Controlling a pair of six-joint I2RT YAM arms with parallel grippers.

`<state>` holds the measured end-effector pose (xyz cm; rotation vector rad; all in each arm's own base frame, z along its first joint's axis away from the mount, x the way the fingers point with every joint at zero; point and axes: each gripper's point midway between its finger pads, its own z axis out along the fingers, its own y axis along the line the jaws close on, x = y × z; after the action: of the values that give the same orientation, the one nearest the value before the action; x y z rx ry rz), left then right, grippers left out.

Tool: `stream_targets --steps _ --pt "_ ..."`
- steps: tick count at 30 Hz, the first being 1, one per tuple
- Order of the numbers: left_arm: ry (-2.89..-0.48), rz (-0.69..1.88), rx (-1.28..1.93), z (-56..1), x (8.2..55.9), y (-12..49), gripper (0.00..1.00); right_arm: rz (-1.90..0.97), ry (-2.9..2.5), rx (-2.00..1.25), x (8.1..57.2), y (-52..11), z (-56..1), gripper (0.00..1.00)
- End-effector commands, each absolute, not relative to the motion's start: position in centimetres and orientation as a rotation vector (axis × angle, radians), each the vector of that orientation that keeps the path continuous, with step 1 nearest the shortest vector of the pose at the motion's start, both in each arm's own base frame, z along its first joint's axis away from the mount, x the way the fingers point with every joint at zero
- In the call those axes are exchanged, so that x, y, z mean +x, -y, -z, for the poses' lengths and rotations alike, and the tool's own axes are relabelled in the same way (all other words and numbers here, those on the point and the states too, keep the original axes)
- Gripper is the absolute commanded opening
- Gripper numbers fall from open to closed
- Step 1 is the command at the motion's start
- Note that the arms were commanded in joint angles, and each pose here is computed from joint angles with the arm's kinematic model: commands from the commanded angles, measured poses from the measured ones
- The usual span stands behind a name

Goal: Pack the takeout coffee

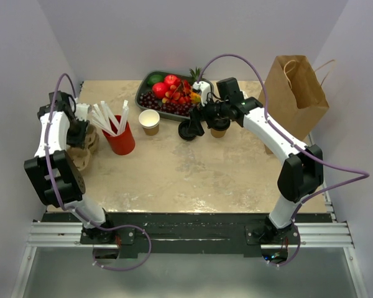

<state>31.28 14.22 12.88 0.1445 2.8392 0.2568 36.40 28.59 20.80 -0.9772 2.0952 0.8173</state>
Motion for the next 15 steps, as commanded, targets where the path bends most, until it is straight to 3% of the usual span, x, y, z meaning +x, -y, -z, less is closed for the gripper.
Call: stream_targets --steps 1,4,5,6,8,10,15 --pt "-2.771 -0.037 0.016 -14.5 32.4 -13.5 0.0 -0.857 -2.068 -0.97 36.4 -29.4 -21.2 0.99" --pt "-2.837 -0.044 -0.008 -13.7 31.7 -13.8 0.0 -0.855 -2.059 -0.968 36.8 -29.5 -21.6 0.99" --pt "-2.772 -0.211 -0.015 -14.4 32.3 -15.7 0.0 -0.853 -2.058 -0.967 36.9 -29.5 -21.6 0.99" --pt "-2.792 -0.223 -0.011 -14.0 31.7 -15.7 0.0 -0.855 -2.06 -0.97 36.9 -29.5 -21.6 0.99" --pt "-2.81 -0.119 -0.057 -14.6 31.4 -15.2 0.0 -0.855 -2.068 -0.971 36.8 -29.5 -21.3 0.99" --pt "-2.824 -0.234 -0.092 -14.4 31.1 -16.5 0.0 -0.863 -2.072 -0.974 36.6 -29.5 -21.1 0.99" --pt "-3.021 -0.157 -0.009 -11.4 28.6 -15.5 0.0 -0.877 -2.072 -0.962 36.8 -29.8 -20.9 0.99"
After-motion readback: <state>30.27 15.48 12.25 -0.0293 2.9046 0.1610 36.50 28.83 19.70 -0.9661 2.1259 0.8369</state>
